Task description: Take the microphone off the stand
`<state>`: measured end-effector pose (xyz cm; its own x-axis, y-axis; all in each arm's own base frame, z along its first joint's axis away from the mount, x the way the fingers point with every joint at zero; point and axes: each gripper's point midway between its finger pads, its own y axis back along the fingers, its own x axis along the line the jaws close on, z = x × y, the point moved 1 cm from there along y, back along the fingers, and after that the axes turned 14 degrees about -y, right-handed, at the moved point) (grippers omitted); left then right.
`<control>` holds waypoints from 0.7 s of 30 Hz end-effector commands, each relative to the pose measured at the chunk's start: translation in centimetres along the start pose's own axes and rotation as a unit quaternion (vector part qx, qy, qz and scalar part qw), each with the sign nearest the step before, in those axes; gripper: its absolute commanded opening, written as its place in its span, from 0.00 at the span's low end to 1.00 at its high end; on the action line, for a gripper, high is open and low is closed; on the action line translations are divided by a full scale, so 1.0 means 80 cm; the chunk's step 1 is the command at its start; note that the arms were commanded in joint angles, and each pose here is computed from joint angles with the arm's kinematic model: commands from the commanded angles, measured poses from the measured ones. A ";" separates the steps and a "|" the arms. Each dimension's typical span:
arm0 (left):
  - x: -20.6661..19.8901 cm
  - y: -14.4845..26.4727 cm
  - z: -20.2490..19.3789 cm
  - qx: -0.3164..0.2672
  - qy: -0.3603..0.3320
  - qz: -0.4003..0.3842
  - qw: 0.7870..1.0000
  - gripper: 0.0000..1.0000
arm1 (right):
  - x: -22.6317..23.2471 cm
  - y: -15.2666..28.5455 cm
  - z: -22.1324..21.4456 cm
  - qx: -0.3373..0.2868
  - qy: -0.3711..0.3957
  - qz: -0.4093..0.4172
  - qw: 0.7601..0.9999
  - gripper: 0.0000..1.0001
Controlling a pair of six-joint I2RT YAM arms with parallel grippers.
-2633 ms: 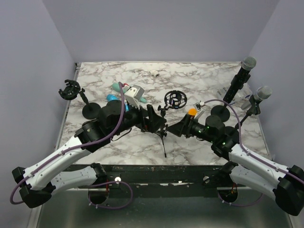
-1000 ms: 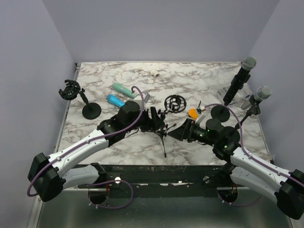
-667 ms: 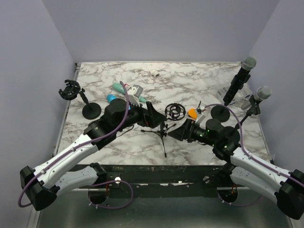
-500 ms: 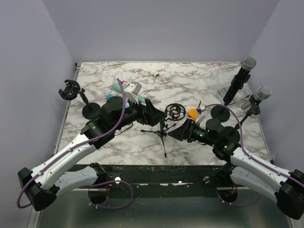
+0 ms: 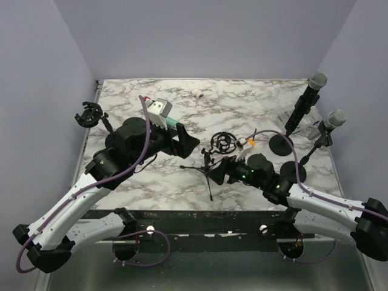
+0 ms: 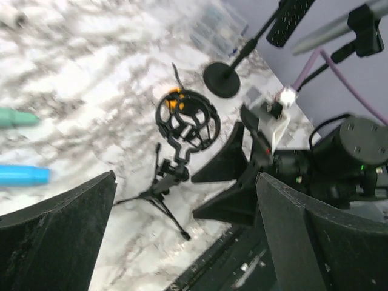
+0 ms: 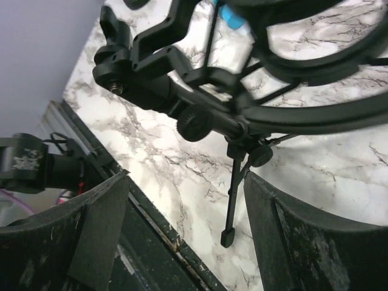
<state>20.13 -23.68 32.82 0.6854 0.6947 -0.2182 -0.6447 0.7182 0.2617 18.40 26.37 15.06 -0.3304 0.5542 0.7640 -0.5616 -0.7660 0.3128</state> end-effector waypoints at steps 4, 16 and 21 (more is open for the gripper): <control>0.045 0.056 0.086 -0.070 -0.124 0.114 0.983 0.98 | -0.021 -0.028 -0.022 -0.062 0.118 -0.129 0.983 0.75; 0.076 0.077 0.063 -0.123 -0.135 0.159 0.970 0.99 | -0.081 -0.046 -0.071 -0.055 0.153 -0.238 0.957 0.38; 0.075 0.090 0.067 -0.138 -0.135 0.157 0.969 0.99 | -0.093 -0.055 -0.063 -0.098 0.144 -0.253 0.952 0.25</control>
<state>21.82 -15.50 36.62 0.4984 0.8612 0.0994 -0.8666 0.4918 0.0842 17.61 28.20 5.08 -0.2511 0.8986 0.3598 -0.7375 -0.4184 0.5302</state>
